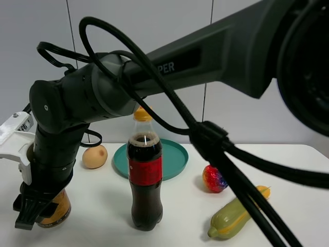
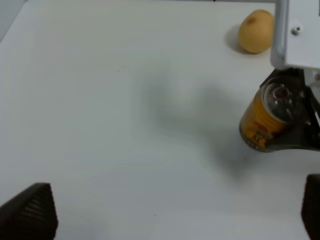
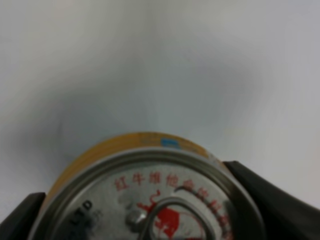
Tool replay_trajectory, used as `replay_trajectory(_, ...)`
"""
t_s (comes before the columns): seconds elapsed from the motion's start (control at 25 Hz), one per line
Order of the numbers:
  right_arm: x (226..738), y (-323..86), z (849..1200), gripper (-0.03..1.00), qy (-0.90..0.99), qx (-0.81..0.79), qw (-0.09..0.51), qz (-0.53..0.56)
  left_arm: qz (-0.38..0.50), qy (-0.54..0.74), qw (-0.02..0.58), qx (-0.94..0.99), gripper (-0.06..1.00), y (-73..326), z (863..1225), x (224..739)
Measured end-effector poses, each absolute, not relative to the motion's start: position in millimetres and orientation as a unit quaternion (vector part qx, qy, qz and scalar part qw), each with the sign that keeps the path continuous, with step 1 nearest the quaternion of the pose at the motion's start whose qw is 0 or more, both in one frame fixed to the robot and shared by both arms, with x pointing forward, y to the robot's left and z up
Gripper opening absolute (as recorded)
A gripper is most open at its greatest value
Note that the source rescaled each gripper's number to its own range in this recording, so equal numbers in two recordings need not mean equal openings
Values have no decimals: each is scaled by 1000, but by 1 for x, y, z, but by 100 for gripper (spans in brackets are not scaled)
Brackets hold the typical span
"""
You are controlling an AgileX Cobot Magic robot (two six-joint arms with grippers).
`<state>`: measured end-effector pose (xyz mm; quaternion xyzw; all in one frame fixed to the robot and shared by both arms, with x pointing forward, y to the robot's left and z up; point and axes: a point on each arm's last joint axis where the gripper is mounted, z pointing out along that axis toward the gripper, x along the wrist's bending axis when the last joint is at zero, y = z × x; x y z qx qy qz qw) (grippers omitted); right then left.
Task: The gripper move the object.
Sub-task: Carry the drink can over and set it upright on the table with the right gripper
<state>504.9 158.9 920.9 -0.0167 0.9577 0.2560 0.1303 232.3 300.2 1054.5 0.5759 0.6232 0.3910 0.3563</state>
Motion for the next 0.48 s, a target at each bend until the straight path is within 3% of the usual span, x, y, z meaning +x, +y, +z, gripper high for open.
replay_trajectory(0.48,515,154,906,0,960,0,123,250,391,623,356,576,100,300,1054,232)
